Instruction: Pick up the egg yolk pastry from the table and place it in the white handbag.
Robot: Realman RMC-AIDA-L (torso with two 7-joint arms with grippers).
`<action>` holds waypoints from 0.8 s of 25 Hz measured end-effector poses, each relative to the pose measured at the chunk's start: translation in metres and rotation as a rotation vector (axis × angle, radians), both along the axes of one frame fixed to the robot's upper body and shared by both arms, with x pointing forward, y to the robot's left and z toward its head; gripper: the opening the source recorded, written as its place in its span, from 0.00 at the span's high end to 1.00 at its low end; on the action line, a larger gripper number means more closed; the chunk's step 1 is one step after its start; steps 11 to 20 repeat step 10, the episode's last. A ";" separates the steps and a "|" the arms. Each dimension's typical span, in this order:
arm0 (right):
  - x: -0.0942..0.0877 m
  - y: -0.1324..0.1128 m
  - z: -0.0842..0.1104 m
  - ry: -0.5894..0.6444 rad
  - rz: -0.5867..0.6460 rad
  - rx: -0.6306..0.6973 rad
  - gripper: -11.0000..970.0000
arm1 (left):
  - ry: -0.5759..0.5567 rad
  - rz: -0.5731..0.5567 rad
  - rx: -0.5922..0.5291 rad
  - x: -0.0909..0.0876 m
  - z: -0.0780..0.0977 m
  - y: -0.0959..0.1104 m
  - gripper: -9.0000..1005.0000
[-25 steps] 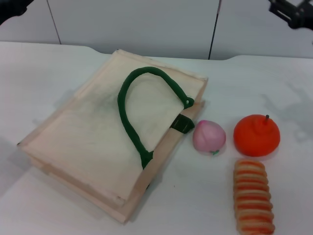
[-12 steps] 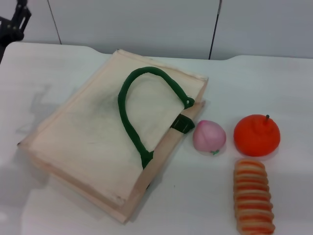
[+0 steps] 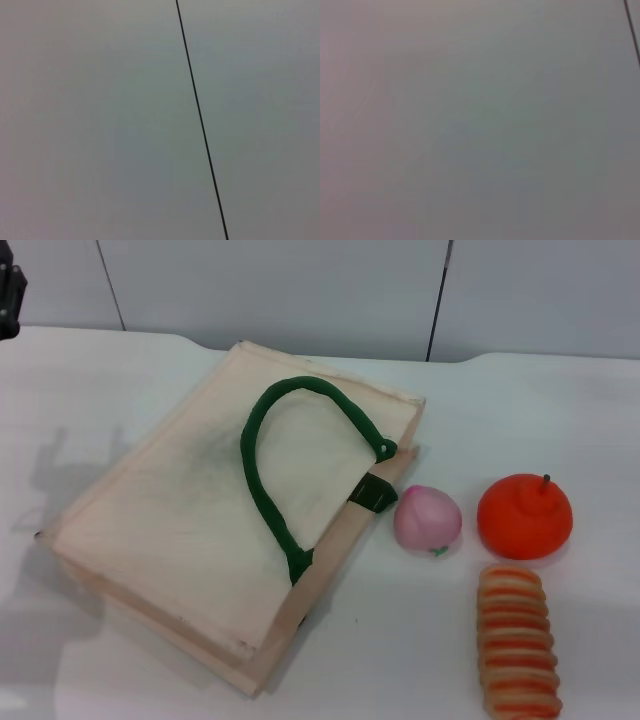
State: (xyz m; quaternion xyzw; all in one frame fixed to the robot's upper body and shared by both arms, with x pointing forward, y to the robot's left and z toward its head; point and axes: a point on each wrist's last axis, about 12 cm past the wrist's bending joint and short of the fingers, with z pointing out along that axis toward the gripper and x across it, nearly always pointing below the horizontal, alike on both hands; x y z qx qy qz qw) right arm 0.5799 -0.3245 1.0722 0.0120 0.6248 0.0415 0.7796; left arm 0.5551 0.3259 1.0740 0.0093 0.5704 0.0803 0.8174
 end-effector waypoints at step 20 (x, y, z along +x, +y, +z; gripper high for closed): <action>-0.007 -0.002 0.002 -0.042 -0.003 0.011 0.10 | -0.017 0.002 -0.004 -0.002 0.001 0.001 0.26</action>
